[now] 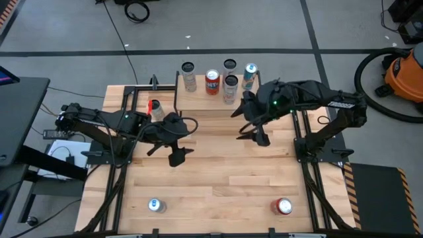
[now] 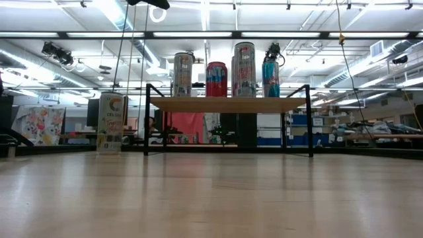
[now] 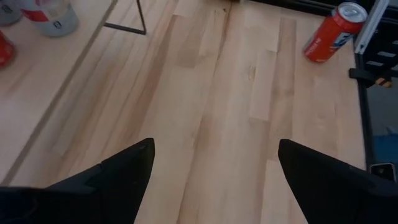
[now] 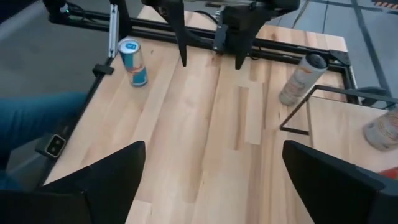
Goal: Place canned beverage on shelf
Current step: Put the blue soda can on the shelf aligned with the other blue soda can
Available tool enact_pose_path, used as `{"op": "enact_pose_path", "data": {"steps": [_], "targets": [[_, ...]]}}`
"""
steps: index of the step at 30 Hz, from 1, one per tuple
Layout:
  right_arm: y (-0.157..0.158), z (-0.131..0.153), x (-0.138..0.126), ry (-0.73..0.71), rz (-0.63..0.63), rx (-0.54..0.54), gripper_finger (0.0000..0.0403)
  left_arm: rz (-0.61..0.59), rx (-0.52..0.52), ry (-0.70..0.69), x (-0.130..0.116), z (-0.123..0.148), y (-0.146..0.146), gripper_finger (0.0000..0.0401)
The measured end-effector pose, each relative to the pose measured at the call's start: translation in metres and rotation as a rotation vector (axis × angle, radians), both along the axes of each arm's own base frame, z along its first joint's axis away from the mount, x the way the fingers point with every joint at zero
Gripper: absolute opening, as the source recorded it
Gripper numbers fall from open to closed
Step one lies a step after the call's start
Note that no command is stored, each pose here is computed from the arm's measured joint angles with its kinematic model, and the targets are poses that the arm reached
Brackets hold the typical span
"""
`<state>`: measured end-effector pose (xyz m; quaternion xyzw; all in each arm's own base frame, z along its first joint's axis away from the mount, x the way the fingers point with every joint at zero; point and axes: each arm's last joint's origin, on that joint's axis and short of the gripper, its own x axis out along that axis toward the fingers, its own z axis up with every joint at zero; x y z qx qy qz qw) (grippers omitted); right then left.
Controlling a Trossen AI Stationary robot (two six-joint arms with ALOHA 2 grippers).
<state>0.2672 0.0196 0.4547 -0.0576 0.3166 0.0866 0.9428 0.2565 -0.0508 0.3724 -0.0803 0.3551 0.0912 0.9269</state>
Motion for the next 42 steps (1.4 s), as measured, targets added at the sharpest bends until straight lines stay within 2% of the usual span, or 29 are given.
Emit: {"op": "enact_pose_path", "data": {"steps": [10,24,29,35,39,42], "targets": [[0.01,0.0,-0.001,0.011,-0.019,0.065,0.039,-0.002,0.033,-0.008,0.001,0.001,0.001,0.0353],[0.01,0.002,0.0,-0.014,0.009,0.028,0.039,-0.002,0.013,-0.109,0.007,0.008,-0.001,0.0353],[0.01,0.002,0.0,-0.011,0.009,0.033,0.039,-0.072,0.092,-0.096,0.007,0.008,-0.001,0.0353],[0.01,0.002,0.0,-0.011,0.011,0.035,0.039,-0.261,0.055,-0.094,0.006,0.009,-0.007,0.0353],[0.01,0.001,0.0,-0.01,0.008,0.039,0.039,-0.259,0.061,-0.124,0.009,0.011,-0.006,0.0353],[0.01,0.001,0.0,-0.006,-0.008,0.06,0.039,-0.257,0.131,-0.116,0.011,0.01,-0.002,0.0353]]}}
